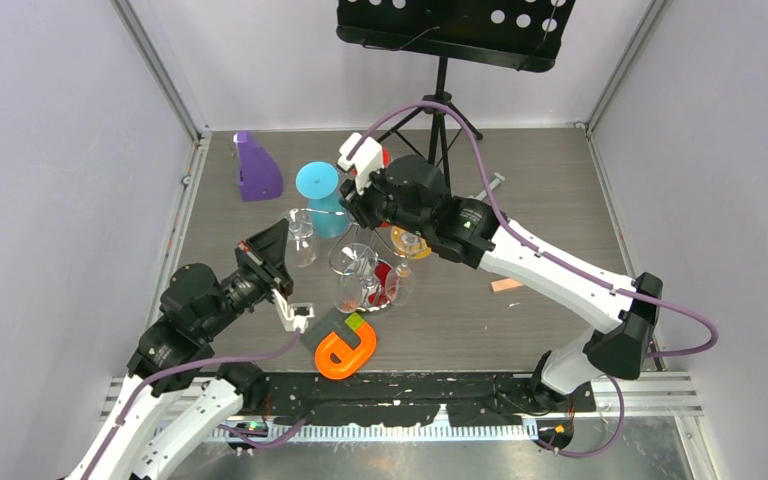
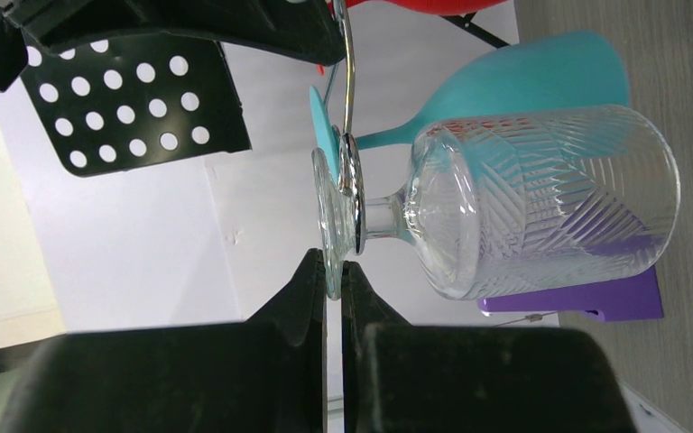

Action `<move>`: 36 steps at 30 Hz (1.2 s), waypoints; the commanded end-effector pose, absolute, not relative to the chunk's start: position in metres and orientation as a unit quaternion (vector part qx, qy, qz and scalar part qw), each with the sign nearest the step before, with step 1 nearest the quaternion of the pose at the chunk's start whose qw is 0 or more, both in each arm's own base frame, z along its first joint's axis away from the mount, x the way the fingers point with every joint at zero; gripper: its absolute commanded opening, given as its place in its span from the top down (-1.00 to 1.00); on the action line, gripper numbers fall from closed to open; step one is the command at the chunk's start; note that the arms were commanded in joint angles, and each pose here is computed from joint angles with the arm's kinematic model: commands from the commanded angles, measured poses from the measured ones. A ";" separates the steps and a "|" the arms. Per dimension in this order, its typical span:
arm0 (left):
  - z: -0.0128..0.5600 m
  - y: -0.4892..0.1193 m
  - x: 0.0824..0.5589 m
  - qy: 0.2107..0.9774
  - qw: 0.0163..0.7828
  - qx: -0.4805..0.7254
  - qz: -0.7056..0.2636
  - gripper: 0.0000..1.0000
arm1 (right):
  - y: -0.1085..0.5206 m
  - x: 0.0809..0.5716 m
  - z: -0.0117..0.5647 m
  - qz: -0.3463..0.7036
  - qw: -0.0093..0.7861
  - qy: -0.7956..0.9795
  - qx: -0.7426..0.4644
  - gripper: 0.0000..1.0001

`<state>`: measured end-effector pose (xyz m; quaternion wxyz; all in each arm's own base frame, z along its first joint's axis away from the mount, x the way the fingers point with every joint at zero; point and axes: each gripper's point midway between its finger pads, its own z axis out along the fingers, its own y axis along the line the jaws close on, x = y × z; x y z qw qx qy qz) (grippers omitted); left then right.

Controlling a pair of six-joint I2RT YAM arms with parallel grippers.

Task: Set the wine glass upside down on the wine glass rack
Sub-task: Turn the wine glass upside down at the wine rack.

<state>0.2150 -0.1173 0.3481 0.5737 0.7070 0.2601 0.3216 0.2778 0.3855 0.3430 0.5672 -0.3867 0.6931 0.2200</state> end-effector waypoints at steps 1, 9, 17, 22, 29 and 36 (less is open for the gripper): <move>0.349 -0.122 0.205 0.258 0.597 0.700 0.295 1.00 | 0.378 0.275 0.307 0.191 0.514 0.730 -0.407 0.89; 0.343 -0.137 0.200 0.248 0.610 0.709 0.253 1.00 | 0.379 0.274 0.307 0.196 0.511 0.731 -0.407 0.89; 0.333 -0.145 0.194 0.239 0.611 0.720 0.226 0.89 | 0.379 0.274 0.304 0.194 0.509 0.732 -0.409 0.89; 0.333 -0.145 0.190 0.237 0.619 0.716 0.221 0.76 | 0.379 0.274 0.304 0.194 0.508 0.734 -0.408 0.89; 0.340 -0.147 0.185 0.228 0.629 0.711 0.216 0.68 | 0.380 0.273 0.305 0.198 0.506 0.735 -0.406 0.89; 0.344 -0.150 0.179 0.219 0.642 0.706 0.203 0.52 | 0.379 0.272 0.304 0.197 0.503 0.736 -0.407 0.89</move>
